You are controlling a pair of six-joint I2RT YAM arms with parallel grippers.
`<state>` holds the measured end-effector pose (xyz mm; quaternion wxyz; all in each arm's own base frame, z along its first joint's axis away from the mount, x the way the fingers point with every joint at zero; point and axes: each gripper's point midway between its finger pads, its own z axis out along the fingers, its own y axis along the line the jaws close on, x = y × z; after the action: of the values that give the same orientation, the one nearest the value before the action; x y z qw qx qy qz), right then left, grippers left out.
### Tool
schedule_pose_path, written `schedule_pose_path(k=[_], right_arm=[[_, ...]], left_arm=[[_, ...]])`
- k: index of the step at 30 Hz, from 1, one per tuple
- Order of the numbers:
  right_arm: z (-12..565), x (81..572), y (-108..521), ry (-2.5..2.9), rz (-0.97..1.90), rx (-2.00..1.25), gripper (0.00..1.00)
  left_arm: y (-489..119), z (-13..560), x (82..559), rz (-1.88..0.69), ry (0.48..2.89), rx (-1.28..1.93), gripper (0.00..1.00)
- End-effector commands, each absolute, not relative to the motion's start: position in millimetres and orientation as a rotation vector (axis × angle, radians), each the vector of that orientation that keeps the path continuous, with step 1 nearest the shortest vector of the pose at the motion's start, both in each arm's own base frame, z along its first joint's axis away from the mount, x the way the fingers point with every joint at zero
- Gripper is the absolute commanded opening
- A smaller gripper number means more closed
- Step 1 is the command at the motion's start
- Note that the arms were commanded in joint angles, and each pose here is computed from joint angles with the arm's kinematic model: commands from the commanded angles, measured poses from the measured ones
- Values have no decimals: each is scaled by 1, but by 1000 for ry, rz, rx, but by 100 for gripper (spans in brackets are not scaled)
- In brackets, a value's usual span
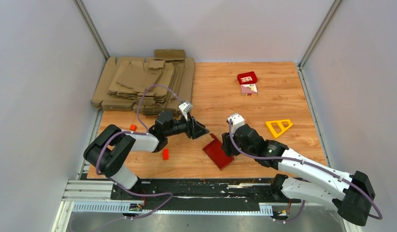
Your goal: Fold the paper box
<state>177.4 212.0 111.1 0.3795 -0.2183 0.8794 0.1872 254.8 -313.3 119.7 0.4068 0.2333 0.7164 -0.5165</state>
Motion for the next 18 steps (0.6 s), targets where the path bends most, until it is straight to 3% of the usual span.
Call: schedule_pose_path(k=[1, 9, 18], right_arm=[[141, 189, 226, 2198, 525, -571, 49], [140, 195, 227, 2246, 465, -612, 27], [139, 198, 226, 2248, 452, -604, 11]], left_arm=[[-320, 149, 255, -1249, 1631, 682, 55], [-327, 141, 252, -1182, 1622, 734, 54], [-332, 139, 247, -1183, 1617, 773, 54]])
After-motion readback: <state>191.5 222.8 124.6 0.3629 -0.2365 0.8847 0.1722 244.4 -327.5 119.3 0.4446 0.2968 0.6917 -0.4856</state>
